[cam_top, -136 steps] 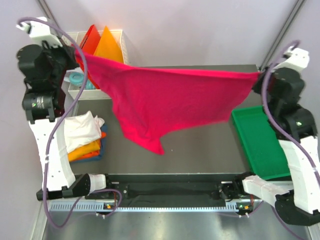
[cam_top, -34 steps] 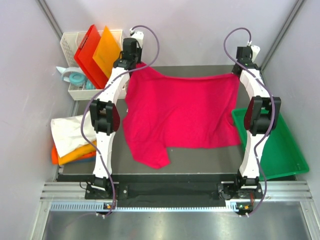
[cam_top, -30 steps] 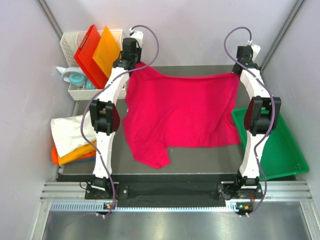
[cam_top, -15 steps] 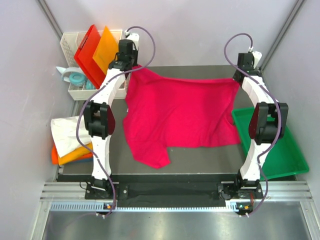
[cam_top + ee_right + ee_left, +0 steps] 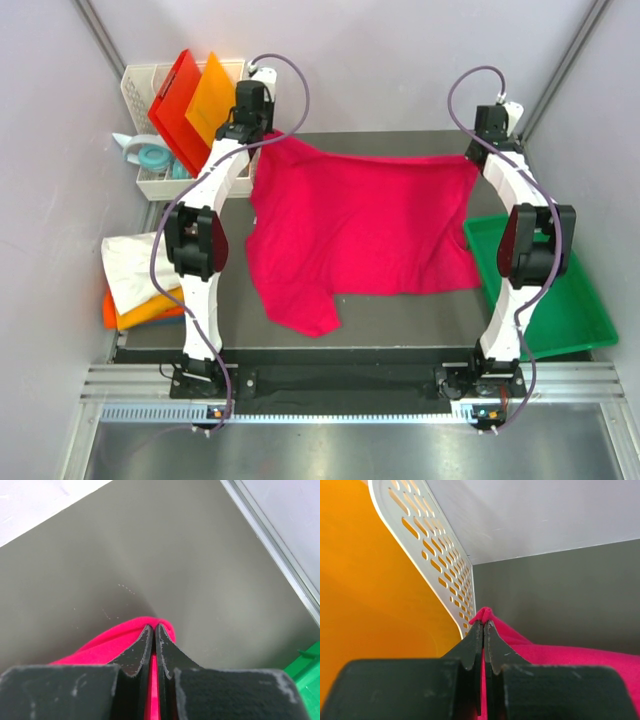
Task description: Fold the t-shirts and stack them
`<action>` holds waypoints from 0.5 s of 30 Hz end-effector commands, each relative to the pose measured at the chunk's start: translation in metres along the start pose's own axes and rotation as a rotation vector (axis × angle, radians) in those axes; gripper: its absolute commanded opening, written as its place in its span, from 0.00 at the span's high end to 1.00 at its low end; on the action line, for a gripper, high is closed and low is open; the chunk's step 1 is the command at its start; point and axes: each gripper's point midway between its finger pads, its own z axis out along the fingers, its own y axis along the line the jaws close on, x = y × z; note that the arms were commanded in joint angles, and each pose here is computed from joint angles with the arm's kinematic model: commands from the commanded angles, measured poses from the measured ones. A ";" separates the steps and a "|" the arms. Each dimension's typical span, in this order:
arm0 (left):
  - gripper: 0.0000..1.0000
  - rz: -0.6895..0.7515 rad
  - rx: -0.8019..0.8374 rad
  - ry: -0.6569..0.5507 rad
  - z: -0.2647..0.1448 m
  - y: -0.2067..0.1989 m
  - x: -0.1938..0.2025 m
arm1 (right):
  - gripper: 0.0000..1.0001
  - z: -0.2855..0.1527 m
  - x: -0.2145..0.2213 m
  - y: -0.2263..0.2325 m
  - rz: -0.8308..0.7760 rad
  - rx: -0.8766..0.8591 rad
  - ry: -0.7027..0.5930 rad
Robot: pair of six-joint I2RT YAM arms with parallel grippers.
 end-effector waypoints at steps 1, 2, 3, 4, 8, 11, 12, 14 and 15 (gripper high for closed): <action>1.00 -0.011 -0.053 -0.091 -0.007 0.018 -0.029 | 0.82 0.003 -0.023 0.018 0.023 -0.058 -0.049; 1.00 -0.010 -0.046 -0.088 -0.006 0.015 -0.028 | 0.71 0.002 -0.026 0.019 0.029 -0.063 -0.058; 1.00 -0.010 -0.042 -0.091 -0.006 0.014 -0.029 | 0.61 0.001 -0.028 0.020 0.031 -0.069 -0.064; 1.00 -0.007 -0.039 -0.087 -0.005 0.012 -0.027 | 0.41 -0.003 -0.033 0.022 0.038 -0.080 -0.073; 1.00 0.004 -0.021 -0.097 -0.004 0.003 -0.030 | 0.18 -0.024 -0.050 0.018 0.049 -0.094 -0.113; 1.00 0.006 -0.006 -0.096 -0.003 -0.003 -0.028 | 0.21 -0.060 -0.036 0.031 0.035 -0.153 -0.101; 1.00 0.007 0.003 -0.099 -0.005 -0.005 -0.030 | 0.49 -0.081 -0.039 0.032 0.045 -0.180 -0.111; 1.00 0.005 0.011 -0.100 -0.005 -0.008 -0.028 | 0.99 -0.089 0.003 0.024 0.047 -0.171 -0.025; 1.00 0.000 0.016 -0.100 -0.006 -0.010 -0.028 | 1.00 -0.107 0.006 0.026 0.049 -0.193 -0.030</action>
